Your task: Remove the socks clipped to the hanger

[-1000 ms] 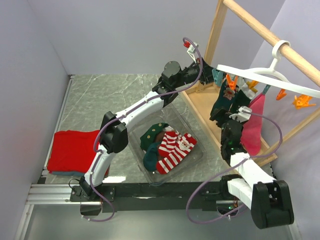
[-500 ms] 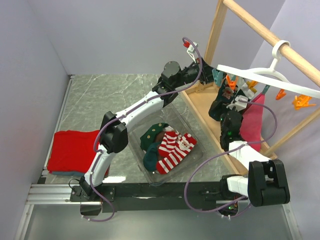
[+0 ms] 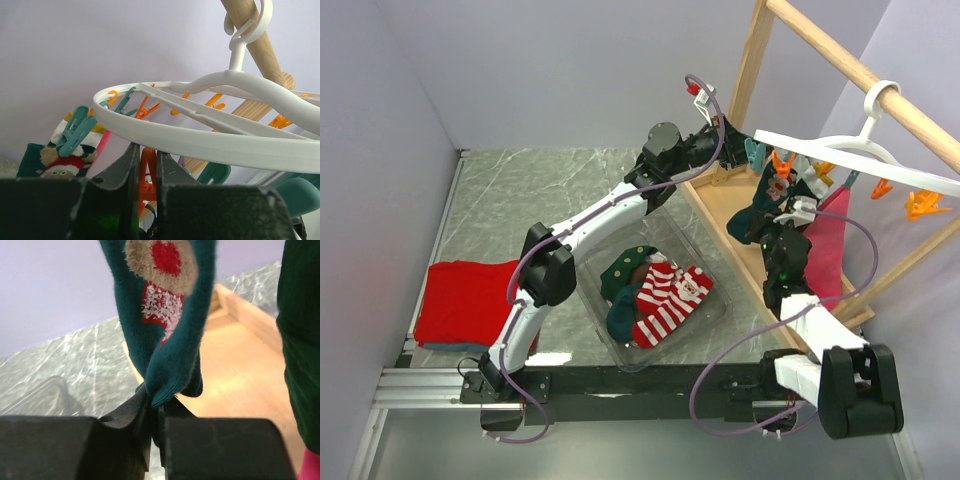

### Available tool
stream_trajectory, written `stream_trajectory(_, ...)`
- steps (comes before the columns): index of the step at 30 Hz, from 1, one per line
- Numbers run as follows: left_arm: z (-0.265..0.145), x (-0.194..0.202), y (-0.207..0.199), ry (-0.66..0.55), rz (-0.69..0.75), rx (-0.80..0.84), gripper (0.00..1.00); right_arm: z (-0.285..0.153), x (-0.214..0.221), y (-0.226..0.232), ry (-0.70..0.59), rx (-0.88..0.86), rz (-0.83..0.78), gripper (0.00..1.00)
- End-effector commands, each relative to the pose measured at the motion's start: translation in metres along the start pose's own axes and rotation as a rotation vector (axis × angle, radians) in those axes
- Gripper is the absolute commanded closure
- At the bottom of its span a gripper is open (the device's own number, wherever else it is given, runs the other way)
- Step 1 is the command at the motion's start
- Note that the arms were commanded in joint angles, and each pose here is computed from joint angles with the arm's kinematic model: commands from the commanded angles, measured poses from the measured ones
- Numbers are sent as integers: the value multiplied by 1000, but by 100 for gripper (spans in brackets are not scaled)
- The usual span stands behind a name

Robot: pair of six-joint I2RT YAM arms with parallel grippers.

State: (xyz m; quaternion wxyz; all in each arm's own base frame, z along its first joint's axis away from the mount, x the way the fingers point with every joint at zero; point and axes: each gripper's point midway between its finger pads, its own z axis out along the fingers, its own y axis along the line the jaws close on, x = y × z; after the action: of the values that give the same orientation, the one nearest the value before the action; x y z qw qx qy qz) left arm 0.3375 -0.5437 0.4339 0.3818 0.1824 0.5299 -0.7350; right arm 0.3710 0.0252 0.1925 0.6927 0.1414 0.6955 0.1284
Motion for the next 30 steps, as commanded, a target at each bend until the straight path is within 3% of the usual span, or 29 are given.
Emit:
stream_trajectory(1, -2, 7, -11, 47, 21, 10, 87, -14, 0, 9, 37, -36, 55, 97)
stream_trajectory(5, -5, 11, 1, 57, -4, -1, 79, -22, -4, 25, 97, -85, 105, 100)
stream_trajectory(9, -6, 15, 2, 69, -19, 26, 59, -35, -4, 31, 137, -103, 125, 100)
stream_trajectory(16, -14, 19, 7, 84, -2, 57, 39, -55, 3, 40, 183, -150, 146, 100)
stream_trajectory(18, -18, 16, 10, 85, 4, 60, 28, -60, 4, 43, 200, -167, 151, 100)
stream_trajectory(25, -25, 15, 25, 85, 27, 86, 30, -72, 3, 49, 224, -194, 158, 100)
stream_trajectory(30, -33, 7, 45, 52, -23, 99, 49, -79, -1, 54, 232, -222, 153, 100)
